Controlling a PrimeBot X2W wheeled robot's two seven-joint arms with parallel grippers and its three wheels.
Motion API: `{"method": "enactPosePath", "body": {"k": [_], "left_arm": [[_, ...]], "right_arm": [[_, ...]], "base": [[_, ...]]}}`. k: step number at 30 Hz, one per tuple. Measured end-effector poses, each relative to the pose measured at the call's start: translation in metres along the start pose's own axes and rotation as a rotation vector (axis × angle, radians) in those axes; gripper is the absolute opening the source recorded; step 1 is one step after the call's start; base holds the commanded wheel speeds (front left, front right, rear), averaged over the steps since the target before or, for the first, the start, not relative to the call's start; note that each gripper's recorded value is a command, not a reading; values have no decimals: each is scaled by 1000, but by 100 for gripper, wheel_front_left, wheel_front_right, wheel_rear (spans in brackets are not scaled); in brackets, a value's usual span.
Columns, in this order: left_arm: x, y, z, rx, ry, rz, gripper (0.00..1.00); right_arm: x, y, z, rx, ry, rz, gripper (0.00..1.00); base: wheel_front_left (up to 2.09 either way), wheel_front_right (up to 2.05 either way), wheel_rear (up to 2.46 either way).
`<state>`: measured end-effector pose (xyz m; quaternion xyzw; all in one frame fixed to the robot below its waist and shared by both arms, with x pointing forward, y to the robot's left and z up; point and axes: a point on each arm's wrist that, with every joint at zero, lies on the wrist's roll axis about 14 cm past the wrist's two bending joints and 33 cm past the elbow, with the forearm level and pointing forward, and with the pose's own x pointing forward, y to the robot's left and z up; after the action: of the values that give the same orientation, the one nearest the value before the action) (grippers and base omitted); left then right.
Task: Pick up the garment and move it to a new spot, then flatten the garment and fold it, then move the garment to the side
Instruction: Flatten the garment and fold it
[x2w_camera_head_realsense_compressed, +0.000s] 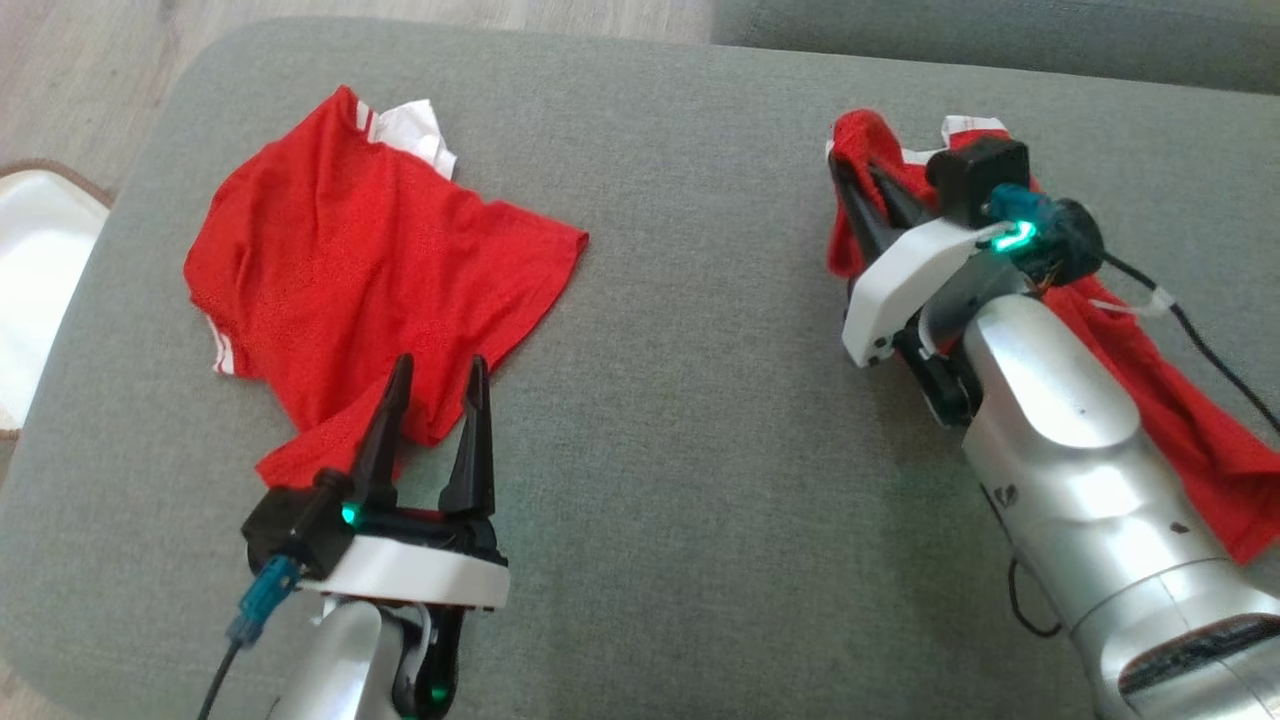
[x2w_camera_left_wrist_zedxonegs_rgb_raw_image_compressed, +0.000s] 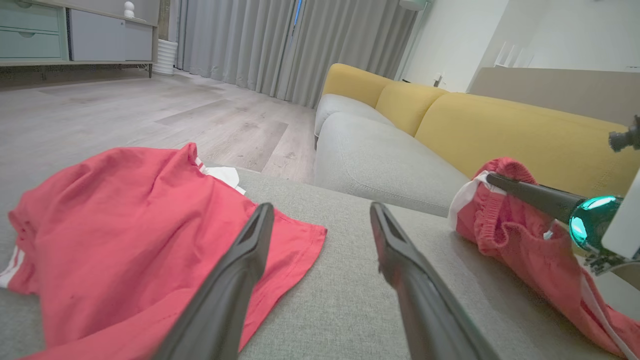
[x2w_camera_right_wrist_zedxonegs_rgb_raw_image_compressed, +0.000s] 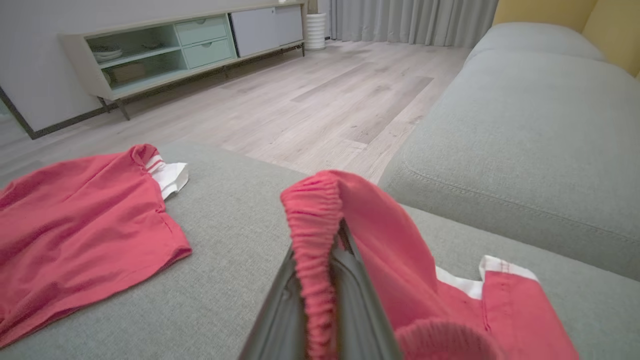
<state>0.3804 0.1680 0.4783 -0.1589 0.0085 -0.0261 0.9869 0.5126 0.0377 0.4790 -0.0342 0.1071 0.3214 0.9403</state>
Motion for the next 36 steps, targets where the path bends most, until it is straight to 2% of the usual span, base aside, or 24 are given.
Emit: {"method": "enactPosePath", "body": {"k": [1, 2, 8, 15, 19, 27, 36], "left_arm": [[0, -1, 0, 3, -1, -4, 100], [1, -2, 0, 2, -2, -7, 100], [3, -6, 0, 0, -2, -20, 100], [10, -14, 2, 1, -10, -48, 100], [15, -25, 4, -1, -18, -80, 100], [24, -51, 7, -8, -32, -158, 100], [28, -64, 6, -13, -30, -195, 100]], "right_arm": [[-1, 1, -2, 11, 5, 2, 36], [-3, 3, -6, 19, 17, 8, 100], [-9, 15, -17, 49, 42, 36, 100], [-22, 5, 13, 60, -128, 9, 100], [-39, -12, 25, 89, -205, -51, 100], [-100, -51, 2, 149, -257, -241, 100], [-149, -49, -52, 200, -179, -335, 100]], "base": [[0, 0, 0], [0, 0, 0], [0, 0, 0], [0, 0, 0], [0, 0, 0], [0, 0, 0], [0, 0, 0]]}}
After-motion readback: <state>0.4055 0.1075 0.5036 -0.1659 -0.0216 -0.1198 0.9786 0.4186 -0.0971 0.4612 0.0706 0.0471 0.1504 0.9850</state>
